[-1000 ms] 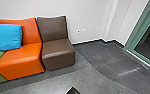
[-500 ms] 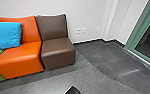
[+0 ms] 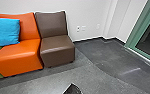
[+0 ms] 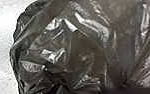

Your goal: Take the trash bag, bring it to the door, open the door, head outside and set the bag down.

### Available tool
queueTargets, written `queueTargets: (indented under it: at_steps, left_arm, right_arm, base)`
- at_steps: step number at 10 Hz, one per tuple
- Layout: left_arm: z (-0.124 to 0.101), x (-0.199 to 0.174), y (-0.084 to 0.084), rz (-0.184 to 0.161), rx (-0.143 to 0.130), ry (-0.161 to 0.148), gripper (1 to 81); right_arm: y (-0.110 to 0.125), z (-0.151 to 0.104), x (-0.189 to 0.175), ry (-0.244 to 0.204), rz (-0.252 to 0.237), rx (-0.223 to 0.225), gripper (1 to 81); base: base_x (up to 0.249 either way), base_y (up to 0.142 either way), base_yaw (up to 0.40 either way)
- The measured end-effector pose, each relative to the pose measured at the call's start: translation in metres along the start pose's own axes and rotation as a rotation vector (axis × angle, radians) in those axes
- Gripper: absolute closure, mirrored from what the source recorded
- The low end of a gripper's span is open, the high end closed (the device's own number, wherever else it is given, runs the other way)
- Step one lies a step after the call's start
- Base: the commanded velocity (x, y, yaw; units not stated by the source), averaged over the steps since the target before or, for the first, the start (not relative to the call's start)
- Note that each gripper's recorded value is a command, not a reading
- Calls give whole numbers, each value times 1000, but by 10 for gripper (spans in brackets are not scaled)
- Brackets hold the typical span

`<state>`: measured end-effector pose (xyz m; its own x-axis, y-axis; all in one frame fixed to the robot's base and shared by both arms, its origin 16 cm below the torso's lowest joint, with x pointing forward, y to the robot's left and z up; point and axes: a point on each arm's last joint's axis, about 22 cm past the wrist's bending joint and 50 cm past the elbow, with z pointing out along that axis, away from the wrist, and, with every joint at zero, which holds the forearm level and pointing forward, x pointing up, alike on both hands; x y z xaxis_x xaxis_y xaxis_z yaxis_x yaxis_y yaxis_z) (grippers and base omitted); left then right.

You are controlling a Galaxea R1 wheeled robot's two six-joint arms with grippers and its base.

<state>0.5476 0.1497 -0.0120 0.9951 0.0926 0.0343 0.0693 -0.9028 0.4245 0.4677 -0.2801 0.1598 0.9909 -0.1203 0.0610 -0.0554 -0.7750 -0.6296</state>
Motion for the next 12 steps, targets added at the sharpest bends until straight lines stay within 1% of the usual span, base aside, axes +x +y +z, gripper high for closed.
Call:
queueTargets:
  at_steps: [1, 3, 5, 6, 7, 8, 9, 11, 12]
  left_arm:
    - [10, -7, -6, -3, 1, -11, 10]
    - [25, -5, -12, 2, 0, -2, 10]
    - [39, -7, -19, 5, -2, 5, 10]
    - [52, -12, -25, -1, -3, -1, 10]
    - [68, -22, -30, -13, -6, -22, 10]
    - [78, -28, -34, -28, -8, -41, 10]
    - [82, -32, -36, -29, -9, -50, 10]
    - [83, -31, -36, -29, -10, -44, 10]
    - [84, -32, -36, -31, -10, -41, 10]
  right_arm:
    - [5, 10, -4, -9, 1, 3, 10]
    - [15, 24, 3, 13, -11, 1, 10]
    - [16, 49, 0, 13, -23, 20, 10]
    - [28, 59, -5, 6, -13, 15, 10]
    - [41, 70, -12, -14, 6, 7, 10]
    - [47, 79, -17, -35, 20, 6, 10]
    - [44, 86, -18, -34, 19, 16, 10]
    - [46, 89, -22, -41, 24, 14, 10]
    - [46, 88, -21, -38, 23, 14, 10]
  base:
    - [0, 0, 0]
    - [0, 0, 0]
    - [0, 0, 0]
    - [0, 0, 0]
    - [0, 0, 0]
    - [0, 0, 0]
    - [0, 0, 0]
    - [0, 0, 0]
    - [0, 0, 0]
